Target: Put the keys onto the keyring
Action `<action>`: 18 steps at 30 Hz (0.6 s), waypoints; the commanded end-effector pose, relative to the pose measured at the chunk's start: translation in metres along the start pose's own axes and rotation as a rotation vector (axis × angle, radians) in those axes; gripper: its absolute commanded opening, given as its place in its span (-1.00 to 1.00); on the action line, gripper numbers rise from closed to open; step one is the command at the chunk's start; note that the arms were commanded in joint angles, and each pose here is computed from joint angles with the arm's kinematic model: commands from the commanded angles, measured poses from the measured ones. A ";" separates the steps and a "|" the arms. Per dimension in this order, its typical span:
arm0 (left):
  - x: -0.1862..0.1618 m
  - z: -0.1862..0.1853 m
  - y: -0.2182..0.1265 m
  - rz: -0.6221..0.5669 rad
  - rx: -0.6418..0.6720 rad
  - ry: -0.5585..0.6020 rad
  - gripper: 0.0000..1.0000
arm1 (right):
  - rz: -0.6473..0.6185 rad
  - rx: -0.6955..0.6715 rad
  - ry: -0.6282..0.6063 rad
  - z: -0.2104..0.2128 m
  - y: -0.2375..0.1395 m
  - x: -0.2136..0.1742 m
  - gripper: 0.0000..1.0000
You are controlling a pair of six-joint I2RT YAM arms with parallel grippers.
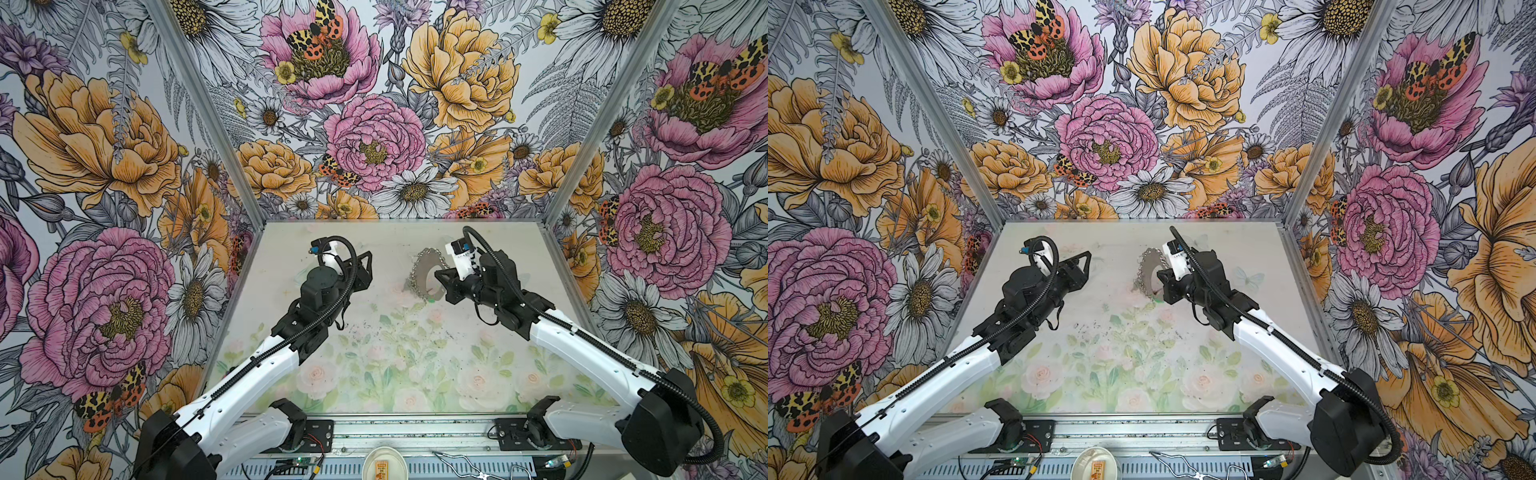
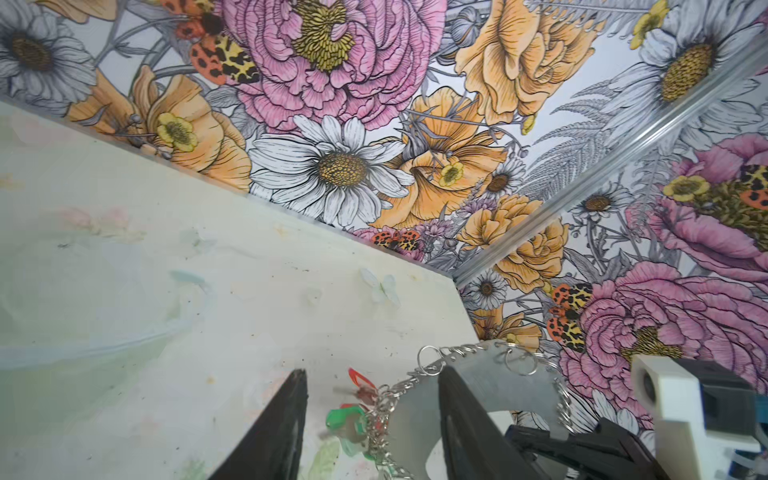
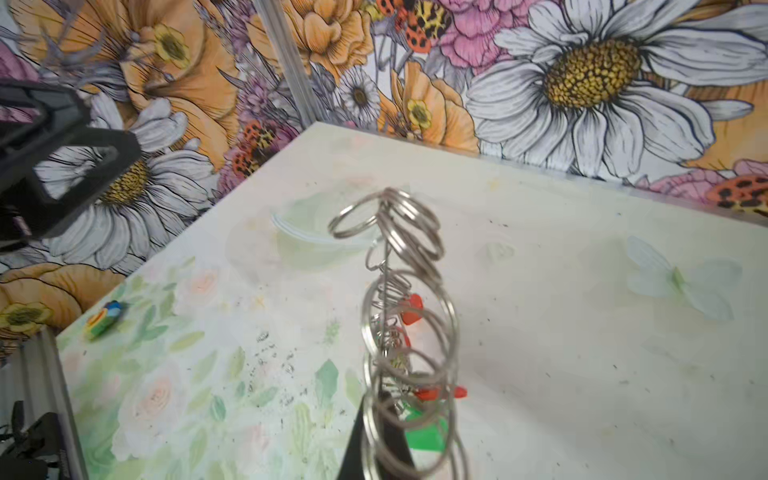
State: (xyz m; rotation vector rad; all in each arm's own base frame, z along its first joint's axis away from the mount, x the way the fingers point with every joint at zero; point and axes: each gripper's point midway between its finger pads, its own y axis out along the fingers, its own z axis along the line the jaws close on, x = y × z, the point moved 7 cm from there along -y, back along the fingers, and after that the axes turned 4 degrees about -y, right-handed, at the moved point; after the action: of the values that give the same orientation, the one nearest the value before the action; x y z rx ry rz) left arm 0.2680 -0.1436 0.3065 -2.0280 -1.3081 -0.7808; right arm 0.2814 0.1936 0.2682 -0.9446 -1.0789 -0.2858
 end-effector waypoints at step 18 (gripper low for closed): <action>0.007 0.090 -0.038 -0.084 0.284 0.069 0.19 | 0.359 0.042 -0.214 0.067 0.052 0.040 -1.00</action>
State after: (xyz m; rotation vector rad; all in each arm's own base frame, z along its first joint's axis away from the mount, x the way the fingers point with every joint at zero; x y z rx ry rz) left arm 0.2545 -0.0726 0.2666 -1.7960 -1.3837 -0.6707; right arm 0.2901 0.2660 0.2653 -1.1929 -1.0270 0.1432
